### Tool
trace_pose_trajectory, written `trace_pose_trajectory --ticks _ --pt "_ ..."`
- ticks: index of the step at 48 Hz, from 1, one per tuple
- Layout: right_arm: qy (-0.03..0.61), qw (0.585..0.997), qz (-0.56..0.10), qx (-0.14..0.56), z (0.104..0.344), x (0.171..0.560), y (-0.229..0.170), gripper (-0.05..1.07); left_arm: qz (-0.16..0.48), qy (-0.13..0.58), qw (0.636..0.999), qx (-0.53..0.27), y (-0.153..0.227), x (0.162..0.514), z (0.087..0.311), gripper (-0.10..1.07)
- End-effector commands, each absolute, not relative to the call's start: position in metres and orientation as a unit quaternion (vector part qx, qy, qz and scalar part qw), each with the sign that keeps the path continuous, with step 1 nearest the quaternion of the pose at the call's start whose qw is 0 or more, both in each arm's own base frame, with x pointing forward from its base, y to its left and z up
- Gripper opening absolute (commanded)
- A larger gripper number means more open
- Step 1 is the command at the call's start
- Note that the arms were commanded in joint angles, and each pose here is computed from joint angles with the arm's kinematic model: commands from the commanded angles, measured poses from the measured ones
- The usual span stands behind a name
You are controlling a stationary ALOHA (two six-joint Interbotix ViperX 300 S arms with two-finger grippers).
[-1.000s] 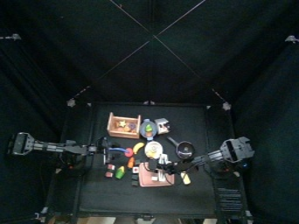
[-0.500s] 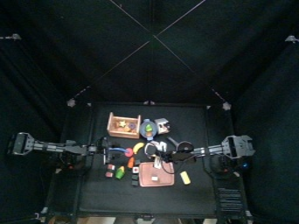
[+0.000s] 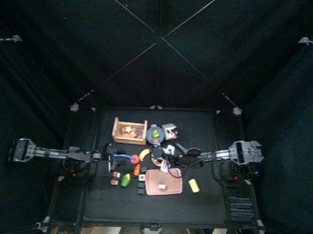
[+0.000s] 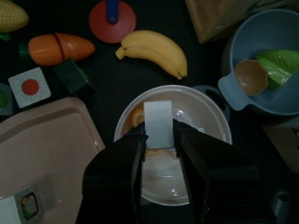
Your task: Place sushi piece in pot
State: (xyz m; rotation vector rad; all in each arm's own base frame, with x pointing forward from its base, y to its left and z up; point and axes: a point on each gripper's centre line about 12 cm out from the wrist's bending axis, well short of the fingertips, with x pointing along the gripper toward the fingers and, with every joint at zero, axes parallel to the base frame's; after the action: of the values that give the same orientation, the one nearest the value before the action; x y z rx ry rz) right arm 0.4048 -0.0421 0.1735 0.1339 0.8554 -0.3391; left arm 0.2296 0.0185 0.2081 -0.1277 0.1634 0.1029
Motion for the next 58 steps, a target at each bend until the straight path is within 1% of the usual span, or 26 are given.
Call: trace_pose_trajectory --ticks 1,9,13,15,47,50,58 --pt "0.391 0.904 -0.156 0.074 0.185 0.407 -0.041 0.65 0.051 0.075 0.994 -0.064 0.019 0.232 0.212 0.84" --pt "0.392 0.903 -0.155 0.077 0.183 0.406 -0.041 0.81 0.051 0.075 0.994 -0.064 0.019 0.232 0.212 0.84" --pt "0.392 0.904 -0.155 0.077 0.183 0.407 -0.041 0.87 0.051 0.075 0.994 -0.064 0.019 0.232 0.212 0.84" --pt "0.392 0.904 -0.155 0.076 0.183 0.407 -0.041 0.89 0.051 0.075 0.994 -0.064 0.019 0.232 0.212 0.84" --pt "0.408 0.896 -0.164 0.070 0.180 0.403 -0.040 0.89 0.051 0.075 0.994 -0.064 0.019 0.232 0.212 0.84" --pt "0.404 0.897 -0.163 0.069 0.183 0.404 -0.040 0.89 0.051 0.075 0.994 -0.064 0.019 0.232 0.212 0.84" --pt "0.383 0.908 -0.154 0.076 0.202 0.406 -0.032 0.89 0.050 0.075 0.994 -0.063 0.018 0.232 0.212 0.84"
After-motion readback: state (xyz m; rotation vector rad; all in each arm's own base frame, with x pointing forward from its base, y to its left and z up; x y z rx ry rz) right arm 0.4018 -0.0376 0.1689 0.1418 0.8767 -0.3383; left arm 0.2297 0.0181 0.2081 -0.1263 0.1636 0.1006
